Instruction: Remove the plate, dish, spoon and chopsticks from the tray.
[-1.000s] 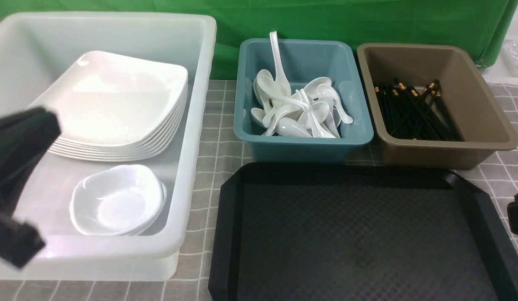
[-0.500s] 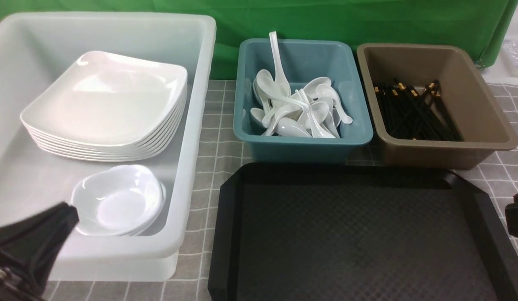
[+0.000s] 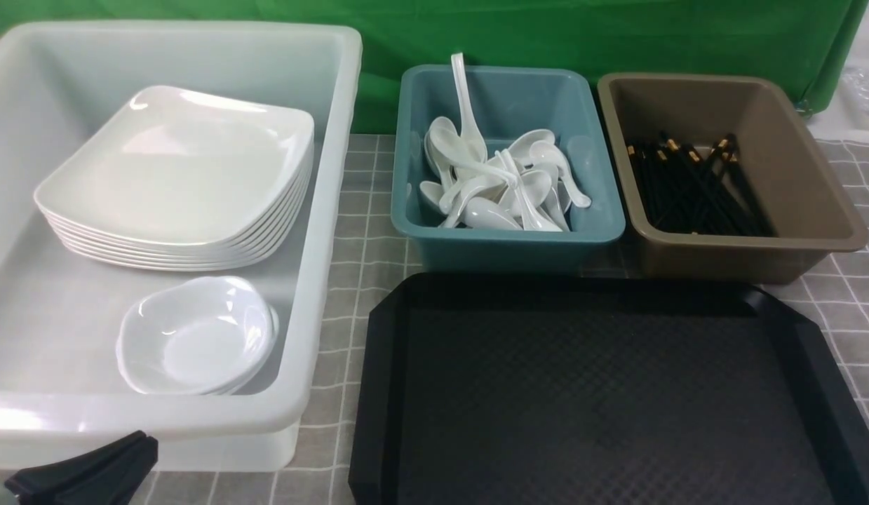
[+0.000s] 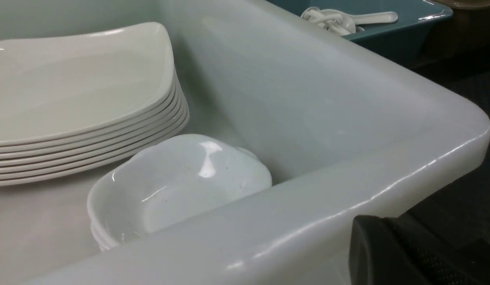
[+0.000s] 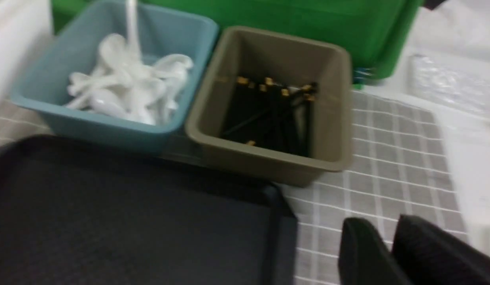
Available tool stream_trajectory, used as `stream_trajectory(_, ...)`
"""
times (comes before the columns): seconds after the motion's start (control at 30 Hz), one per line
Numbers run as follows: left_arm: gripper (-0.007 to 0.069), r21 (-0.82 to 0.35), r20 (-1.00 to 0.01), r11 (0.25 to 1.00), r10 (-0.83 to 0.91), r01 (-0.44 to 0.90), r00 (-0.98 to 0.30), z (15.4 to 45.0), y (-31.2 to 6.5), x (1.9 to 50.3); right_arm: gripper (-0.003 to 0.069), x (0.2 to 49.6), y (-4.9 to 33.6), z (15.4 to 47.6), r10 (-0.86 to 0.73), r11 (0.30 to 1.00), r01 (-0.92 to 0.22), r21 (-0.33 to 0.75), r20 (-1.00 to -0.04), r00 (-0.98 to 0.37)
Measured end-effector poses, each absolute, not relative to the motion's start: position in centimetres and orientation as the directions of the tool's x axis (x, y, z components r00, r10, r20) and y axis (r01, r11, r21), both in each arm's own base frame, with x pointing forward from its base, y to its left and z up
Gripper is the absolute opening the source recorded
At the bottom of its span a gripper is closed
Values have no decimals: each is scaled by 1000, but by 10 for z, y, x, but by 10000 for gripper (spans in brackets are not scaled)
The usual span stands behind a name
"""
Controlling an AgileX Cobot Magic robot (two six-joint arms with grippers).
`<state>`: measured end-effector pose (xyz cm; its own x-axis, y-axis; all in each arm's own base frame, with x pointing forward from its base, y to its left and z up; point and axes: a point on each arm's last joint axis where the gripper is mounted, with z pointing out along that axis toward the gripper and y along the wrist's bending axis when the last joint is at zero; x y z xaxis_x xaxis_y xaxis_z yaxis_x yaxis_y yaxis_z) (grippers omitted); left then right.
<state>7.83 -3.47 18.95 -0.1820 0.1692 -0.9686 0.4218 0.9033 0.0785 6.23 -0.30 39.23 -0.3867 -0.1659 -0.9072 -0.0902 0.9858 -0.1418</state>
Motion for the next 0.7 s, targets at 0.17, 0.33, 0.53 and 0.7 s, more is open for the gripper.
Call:
stream_trajectory(0.17, 10, 78, -969, 903, 169, 422, -182, 189, -35, 78, 169, 55, -10, 385, -152, 988, -19, -155, -920, -362)
stream_trajectory(0.33, 10, 79, -969, 904, 168, 421, -179, 190, -35, 78, 181, 58, -8, 367, -1, 998, 51, -20, -940, -341)
stream_trajectory(0.53, 10, 79, -969, 904, 168, 421, -179, 190, -35, 78, 197, 63, -9, 317, 34, 996, 94, 0, -936, -351)
stream_trajectory(0.7, 10, 79, -969, 904, 168, 421, -179, 190, -35, 78, 46, 63, -4, 281, 82, 996, 59, 66, -937, -340)
